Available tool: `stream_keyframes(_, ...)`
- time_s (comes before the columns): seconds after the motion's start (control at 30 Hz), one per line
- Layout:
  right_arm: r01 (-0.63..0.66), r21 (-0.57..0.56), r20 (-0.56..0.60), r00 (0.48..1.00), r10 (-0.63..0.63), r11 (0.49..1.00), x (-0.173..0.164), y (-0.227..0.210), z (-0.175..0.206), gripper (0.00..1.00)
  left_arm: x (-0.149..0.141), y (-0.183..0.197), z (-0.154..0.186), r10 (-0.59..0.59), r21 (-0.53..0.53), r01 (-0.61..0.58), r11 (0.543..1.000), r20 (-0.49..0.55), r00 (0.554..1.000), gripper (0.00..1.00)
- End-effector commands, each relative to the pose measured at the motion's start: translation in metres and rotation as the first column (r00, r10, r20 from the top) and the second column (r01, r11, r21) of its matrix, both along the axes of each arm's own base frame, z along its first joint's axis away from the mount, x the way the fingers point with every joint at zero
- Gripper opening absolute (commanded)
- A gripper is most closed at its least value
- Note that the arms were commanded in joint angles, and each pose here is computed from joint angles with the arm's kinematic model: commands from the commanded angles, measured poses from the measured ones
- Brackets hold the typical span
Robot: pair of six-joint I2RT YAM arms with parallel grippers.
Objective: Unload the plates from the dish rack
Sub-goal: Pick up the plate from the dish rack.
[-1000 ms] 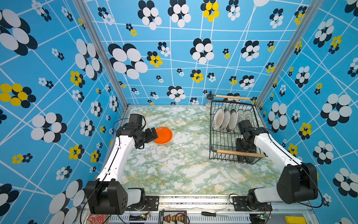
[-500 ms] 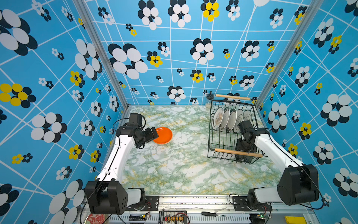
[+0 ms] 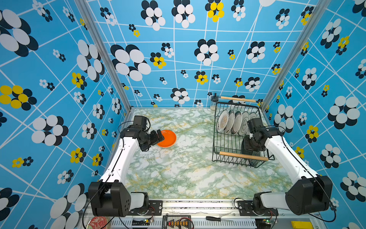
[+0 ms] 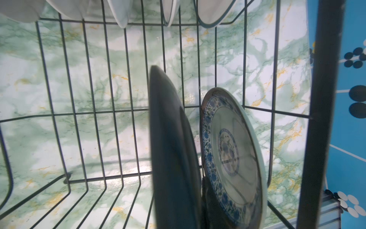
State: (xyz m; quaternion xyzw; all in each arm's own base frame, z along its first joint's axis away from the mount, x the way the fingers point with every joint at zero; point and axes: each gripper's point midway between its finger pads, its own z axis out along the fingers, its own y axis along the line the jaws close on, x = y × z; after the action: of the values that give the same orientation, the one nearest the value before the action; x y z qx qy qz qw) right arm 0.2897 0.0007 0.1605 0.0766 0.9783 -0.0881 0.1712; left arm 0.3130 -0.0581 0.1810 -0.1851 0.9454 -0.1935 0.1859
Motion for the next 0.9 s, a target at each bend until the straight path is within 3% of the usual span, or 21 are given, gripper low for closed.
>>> stream_keyframes(0.0, -0.015, -0.004, 0.019, 1.0, 0.016, 1.0, -0.004, -0.001, 0.021, 0.03, 0.006, -0.005, 0.012, -0.026, -0.003, 0.026, 1.0, 0.034, 0.999, 0.99)
stream_keyframes(0.13, -0.007, -0.039, 0.088, 0.996, 0.011, 0.999, 0.002, -0.007, 0.046, 0.03, 0.008, -0.01, 0.014, -0.039, -0.003, 0.039, 0.999, 0.035, 0.999, 0.99)
stream_keyframes(0.27, -0.032, -0.003, 0.28, 0.959, 0.031, 0.999, 0.017, -0.001, 0.09, 0.03, 0.01, -0.018, 0.023, -0.063, 0.003, 0.063, 0.998, 0.052, 0.997, 0.99)
stream_keyframes(0.37, -0.077, 0.066, 0.452, 0.891, 0.039, 0.995, 0.026, 0.011, 0.126, 0.03, 0.012, -0.029, 0.033, -0.092, -0.015, 0.093, 0.996, 0.079, 0.993, 0.99)
stream_keyframes(0.5, -0.175, 0.189, 0.665, 0.746, 0.005, 0.966, 0.033, 0.033, 0.173, 0.04, 0.013, -0.046, 0.049, -0.124, -0.061, 0.132, 0.989, 0.128, 0.984, 0.99)
stream_keyframes(0.6, -0.273, 0.303, 0.775, 0.628, -0.07, 0.913, 0.035, 0.053, 0.203, 0.03, 0.016, -0.061, 0.065, -0.144, -0.112, 0.166, 0.98, 0.185, 0.972, 0.99)
stream_keyframes(0.7, -0.384, 0.415, 0.81, 0.569, -0.142, 0.825, 0.039, 0.075, 0.22, 0.05, 0.018, -0.077, 0.081, -0.167, -0.158, 0.208, 0.965, 0.239, 0.957, 0.99)
stream_keyframes(0.87, -0.477, 0.584, 0.761, 0.603, -0.238, 0.657, 0.057, 0.106, 0.22, 0.05, 0.02, -0.104, 0.106, -0.198, -0.232, 0.285, 0.93, 0.338, 0.92, 0.99)
